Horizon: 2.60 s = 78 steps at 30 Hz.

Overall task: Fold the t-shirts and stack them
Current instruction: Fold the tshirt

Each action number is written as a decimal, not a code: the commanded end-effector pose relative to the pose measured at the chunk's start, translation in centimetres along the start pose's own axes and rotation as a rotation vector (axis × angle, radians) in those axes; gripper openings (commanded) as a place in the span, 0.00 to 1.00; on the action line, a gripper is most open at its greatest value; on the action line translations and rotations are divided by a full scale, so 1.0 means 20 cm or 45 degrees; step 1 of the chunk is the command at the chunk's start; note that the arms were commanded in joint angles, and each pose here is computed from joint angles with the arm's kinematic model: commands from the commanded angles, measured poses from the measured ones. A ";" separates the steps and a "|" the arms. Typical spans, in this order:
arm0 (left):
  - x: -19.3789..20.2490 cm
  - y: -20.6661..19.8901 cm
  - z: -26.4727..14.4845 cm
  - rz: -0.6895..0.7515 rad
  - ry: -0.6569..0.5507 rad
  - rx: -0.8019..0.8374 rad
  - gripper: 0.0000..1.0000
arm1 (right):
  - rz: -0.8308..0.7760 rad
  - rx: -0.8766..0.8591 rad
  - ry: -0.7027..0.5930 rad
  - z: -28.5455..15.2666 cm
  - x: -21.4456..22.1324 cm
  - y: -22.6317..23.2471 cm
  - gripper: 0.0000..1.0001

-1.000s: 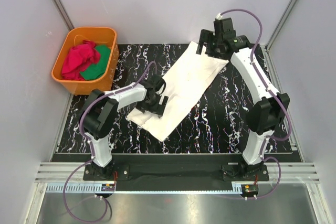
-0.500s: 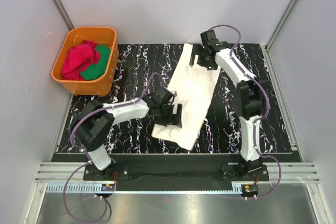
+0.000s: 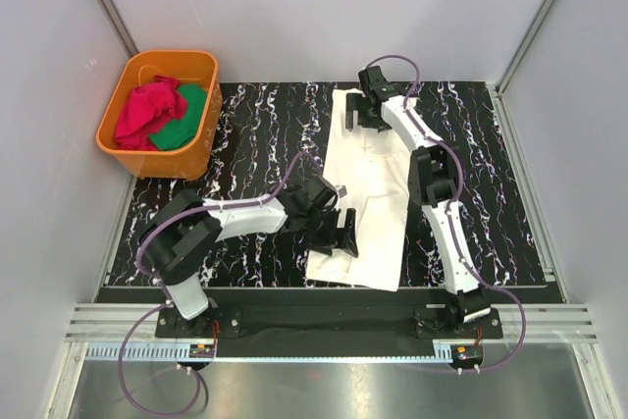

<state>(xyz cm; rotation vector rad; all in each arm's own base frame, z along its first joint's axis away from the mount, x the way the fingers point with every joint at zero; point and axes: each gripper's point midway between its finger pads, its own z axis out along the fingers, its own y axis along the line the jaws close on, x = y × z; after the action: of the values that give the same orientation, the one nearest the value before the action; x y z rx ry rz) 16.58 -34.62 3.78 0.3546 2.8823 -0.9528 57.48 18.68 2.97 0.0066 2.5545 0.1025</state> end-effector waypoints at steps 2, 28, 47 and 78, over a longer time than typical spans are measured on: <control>0.19 0.00 0.00 -0.037 0.122 0.087 0.90 | -0.129 -0.166 -0.081 0.09 -0.07 0.21 0.97; -1.49 -0.23 -0.75 0.355 -0.984 0.209 0.61 | 0.244 -0.361 0.022 -1.21 0.43 0.03 0.91; -1.78 -0.05 0.03 0.108 -0.761 0.565 0.33 | 0.207 -0.706 0.301 -1.26 1.37 0.19 0.68; -1.84 0.16 0.23 -0.272 -0.663 0.684 0.25 | 0.075 -0.556 0.627 -1.11 1.83 0.34 0.34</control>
<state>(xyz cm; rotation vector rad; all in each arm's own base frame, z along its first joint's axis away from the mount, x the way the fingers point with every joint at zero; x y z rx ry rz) 52.19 -41.94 3.37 -0.1818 2.2406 -1.5507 14.66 24.01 1.87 -0.1151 2.9633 0.7686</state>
